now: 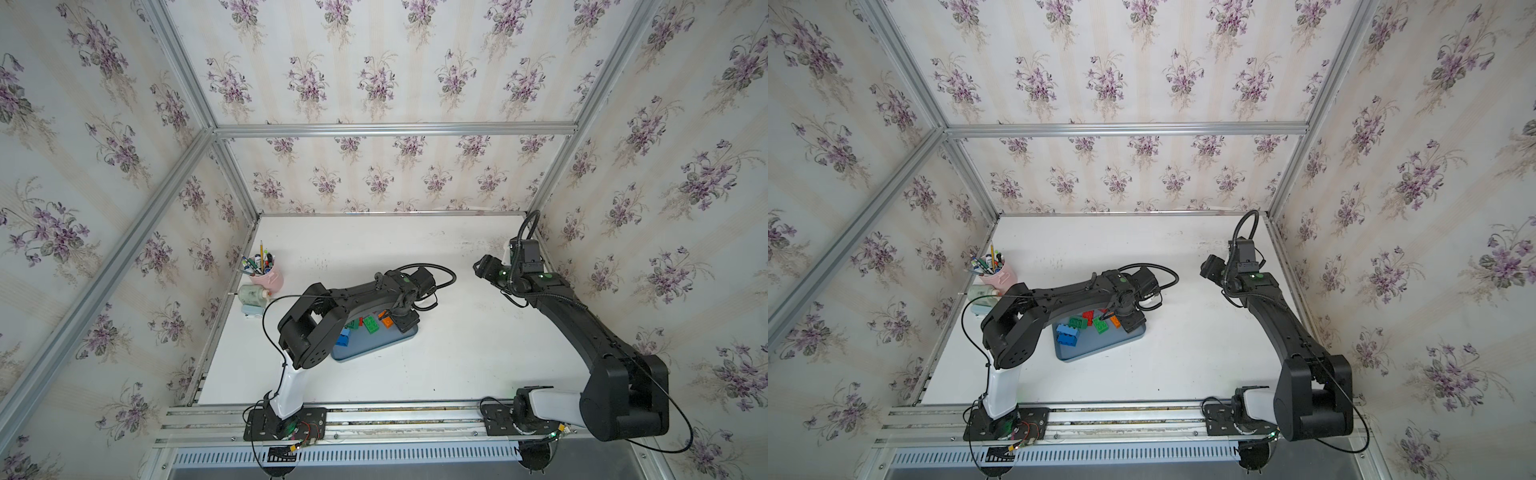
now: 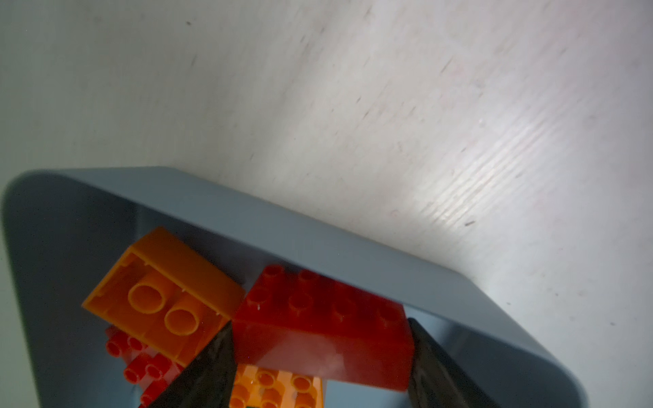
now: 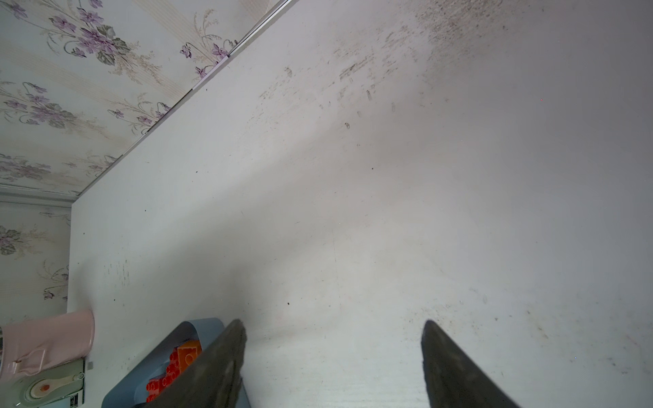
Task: Assemble a rectangle with lego
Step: Adjust the lego brick at the center of the board.
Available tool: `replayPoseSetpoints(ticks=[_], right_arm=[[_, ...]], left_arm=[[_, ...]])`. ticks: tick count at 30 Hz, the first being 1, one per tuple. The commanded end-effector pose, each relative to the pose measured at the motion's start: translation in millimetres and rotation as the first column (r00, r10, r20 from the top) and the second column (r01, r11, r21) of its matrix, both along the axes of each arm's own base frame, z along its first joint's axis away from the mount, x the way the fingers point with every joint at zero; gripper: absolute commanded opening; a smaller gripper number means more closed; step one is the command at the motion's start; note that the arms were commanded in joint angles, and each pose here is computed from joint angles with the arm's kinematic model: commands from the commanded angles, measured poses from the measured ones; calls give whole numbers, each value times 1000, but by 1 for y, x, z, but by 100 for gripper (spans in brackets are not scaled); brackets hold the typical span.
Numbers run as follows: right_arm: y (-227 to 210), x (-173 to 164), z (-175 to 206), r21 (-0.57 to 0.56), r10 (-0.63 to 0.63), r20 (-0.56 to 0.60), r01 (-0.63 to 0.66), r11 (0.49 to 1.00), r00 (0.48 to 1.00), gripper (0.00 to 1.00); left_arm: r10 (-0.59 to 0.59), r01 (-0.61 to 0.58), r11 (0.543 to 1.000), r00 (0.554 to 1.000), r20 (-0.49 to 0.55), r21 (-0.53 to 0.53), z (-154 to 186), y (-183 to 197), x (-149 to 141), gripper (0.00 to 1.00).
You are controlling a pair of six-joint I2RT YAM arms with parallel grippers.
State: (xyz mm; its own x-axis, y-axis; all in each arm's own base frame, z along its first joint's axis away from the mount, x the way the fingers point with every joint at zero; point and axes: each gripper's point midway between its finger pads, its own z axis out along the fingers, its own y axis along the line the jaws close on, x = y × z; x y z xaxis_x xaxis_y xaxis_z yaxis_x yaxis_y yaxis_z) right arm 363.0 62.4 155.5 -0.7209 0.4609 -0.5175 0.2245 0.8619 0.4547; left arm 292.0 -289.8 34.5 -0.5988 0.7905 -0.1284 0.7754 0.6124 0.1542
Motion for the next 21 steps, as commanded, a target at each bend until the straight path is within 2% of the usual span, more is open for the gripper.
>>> replayPoseSetpoints(ticks=[1,8,13,17,21], right_arm=[[0,2,3,6,-5,12,4,1000,1000,78],[-1,2,5,2,-9,14,9,1000,1000,78],[-1,2,10,3,-7,22,7,1000,1000,78],[2,3,13,15,2,27,-3,1000,1000,78],[14,4,22,62,54,44,-56,997,998,79]], left_arm=[[1,-1,1000,1000,1,-10,-1,-2,0,69],[11,-10,1000,1000,25,-10,5,3,0,64],[25,-22,999,997,75,-32,22,9,2,62],[41,-29,996,988,149,-86,49,12,4,62],[88,-31,976,961,263,-213,90,11,8,62]])
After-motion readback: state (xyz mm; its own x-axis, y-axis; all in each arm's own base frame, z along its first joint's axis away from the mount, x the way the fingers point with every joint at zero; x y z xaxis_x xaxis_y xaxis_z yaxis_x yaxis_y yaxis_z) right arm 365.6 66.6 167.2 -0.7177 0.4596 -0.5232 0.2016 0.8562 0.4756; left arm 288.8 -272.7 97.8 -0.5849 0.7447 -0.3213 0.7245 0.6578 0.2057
